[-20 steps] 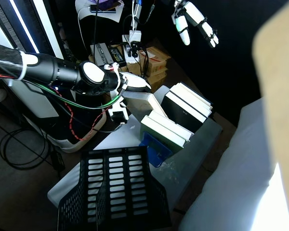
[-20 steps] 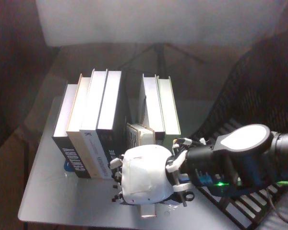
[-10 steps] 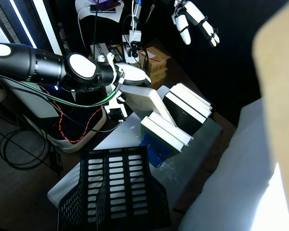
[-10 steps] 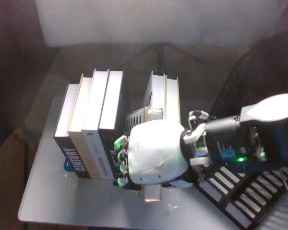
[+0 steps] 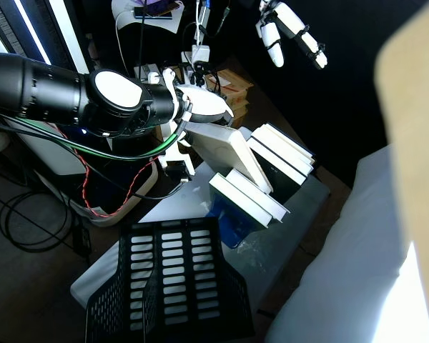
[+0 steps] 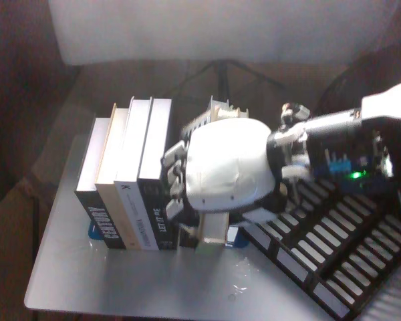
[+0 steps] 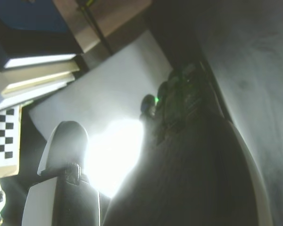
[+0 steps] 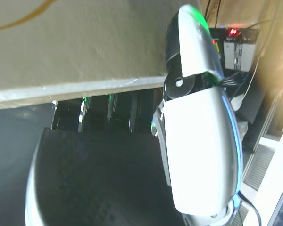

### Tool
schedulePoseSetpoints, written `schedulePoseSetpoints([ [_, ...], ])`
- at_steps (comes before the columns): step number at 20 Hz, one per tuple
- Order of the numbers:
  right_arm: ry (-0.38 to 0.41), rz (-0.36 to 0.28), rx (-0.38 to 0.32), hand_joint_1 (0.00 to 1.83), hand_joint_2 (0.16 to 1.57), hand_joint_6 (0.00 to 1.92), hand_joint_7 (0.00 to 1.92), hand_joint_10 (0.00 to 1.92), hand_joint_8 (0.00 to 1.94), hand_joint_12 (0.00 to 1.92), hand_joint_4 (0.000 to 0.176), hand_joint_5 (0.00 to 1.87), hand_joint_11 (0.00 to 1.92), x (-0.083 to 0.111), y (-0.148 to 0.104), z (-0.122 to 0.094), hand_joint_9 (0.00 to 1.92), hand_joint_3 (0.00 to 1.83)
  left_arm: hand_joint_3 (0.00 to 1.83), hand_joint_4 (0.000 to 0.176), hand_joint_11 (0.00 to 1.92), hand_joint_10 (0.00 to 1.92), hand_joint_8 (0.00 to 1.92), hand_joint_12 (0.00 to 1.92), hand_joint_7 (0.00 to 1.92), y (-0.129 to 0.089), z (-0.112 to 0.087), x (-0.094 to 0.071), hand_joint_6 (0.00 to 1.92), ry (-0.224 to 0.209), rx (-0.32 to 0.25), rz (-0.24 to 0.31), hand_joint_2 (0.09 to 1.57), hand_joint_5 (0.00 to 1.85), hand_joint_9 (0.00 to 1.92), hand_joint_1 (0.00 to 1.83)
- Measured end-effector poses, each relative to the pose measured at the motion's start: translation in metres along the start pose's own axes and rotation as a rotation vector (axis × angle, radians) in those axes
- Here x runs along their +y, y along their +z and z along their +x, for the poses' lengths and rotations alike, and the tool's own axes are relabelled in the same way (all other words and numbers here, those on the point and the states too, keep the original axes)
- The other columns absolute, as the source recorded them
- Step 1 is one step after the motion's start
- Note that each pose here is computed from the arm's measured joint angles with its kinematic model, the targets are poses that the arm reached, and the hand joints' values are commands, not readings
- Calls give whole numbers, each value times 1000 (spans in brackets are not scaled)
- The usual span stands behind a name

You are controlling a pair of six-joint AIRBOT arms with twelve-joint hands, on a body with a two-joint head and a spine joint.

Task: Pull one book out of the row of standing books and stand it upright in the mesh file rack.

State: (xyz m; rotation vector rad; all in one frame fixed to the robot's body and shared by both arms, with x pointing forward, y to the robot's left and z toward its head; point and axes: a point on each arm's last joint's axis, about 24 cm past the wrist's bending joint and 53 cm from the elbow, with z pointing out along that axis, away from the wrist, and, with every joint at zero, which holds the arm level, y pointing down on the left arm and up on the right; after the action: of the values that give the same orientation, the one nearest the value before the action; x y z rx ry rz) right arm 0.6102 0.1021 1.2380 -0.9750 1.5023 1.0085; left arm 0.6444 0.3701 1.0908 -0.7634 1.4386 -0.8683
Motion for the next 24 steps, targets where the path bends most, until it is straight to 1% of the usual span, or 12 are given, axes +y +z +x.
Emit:
schedulePoseSetpoints([
  [3, -8, 6, -27, 1355, 1190, 1177, 874, 1533, 1220, 1913, 0, 758, 498, -4, -5, -17, 759, 6, 6, 80, 0, 0, 0, 0, 0, 0, 0, 0, 3, 0, 0, -1, 1356, 40, 0, 412],
  [5, -13, 12, -51, 1360, 1181, 1152, 882, 1482, 1198, 1832, 0, 772, 545, -7, -9, -31, 797, 0, 2, 76, 0, 0, 0, 0, 0, 2, 1, 0, 6, -12, -8, 1, 1349, 49, 0, 424],
  [7, 13, 26, -61, 1363, 1172, 1134, 899, 1465, 1152, 1758, 0, 793, 624, -15, -13, -40, 809, 0, 0, 59, 0, 0, 0, 0, 0, 3, 7, -2, 8, -14, 7, 7, 1347, 60, 0, 455],
  [9, 27, 26, -73, 1361, 1180, 1169, 900, 1500, 1168, 1825, 0, 771, 552, -20, -19, -54, 775, 2, 0, 62, 0, 0, 0, 0, 0, 4, 9, -3, 12, -11, 18, 14, 1342, 71, 0, 466],
  [12, -3, 42, -105, 1363, 1180, 1097, 865, 1481, 1241, 1783, 0, 777, 696, -26, -32, -78, 817, 0, 1, 65, 0, 0, 0, 0, 0, 4, 8, -2, 6, -14, 12, 9, 1346, 66, 0, 445],
  [15, -27, 47, -124, 1361, 1169, 1210, 839, 1388, 1145, 1689, 0, 830, 693, -26, -40, -94, 840, 0, 1, 58, 0, 0, 0, 0, 0, 4, 8, -3, 7, -14, 13, 10, 1349, 71, 0, 457],
  [18, -31, 53, -158, 1350, 1193, 1280, 810, 1458, 1217, 1750, 0, 800, 543, -27, -48, -112, 751, 5, 0, 60, 0, 0, 0, 0, 0, 4, 8, -3, 3, -14, 13, 10, 1347, 65, 0, 454],
  [19, -34, 60, -174, 1341, 1218, 1329, 785, 1537, 1273, 1845, 0, 770, 389, -29, -52, -120, 677, 4, 0, 63, 0, 0, 0, 0, 0, 5, 9, -4, 5, -18, 12, 11, 1344, 71, 0, 474],
  [21, -44, 66, -192, 1338, 1230, 1307, 749, 1599, 1342, 1905, 0, 746, 425, -31, -55, -130, 680, 3, 0, 63, 0, 0, 0, 0, 0, 6, 9, -6, 5, -25, 10, 17, 1341, 73, 0, 474],
  [22, -49, 70, -208, 1198, 1237, 1351, 712, 1446, 1371, 1918, 0, 795, 93, -32, -59, -139, 424, 4, 0, 64, 0, 0, 0, 0, 0, 6, 10, -7, 3, -23, 18, 22, 1343, 67, 0, 477],
  [23, -53, 75, -221, 1173, 1249, 1372, 656, 1405, 1412, 1920, 0, 812, 18, -33, -63, -146, 362, 6, 0, 66, 0, 0, 0, 0, 0, 7, 11, -7, 0, -22, 22, 22, 1343, 60, 0, 473],
  [24, -57, 84, -238, 1161, 1254, 1361, 649, 1499, 1444, 1921, 0, 810, 125, -36, -68, -154, 409, 3, 0, 61, 0, 0, 0, 0, 0, 8, 12, -8, 6, -24, 20, 22, 1342, 73, 0, 484],
])
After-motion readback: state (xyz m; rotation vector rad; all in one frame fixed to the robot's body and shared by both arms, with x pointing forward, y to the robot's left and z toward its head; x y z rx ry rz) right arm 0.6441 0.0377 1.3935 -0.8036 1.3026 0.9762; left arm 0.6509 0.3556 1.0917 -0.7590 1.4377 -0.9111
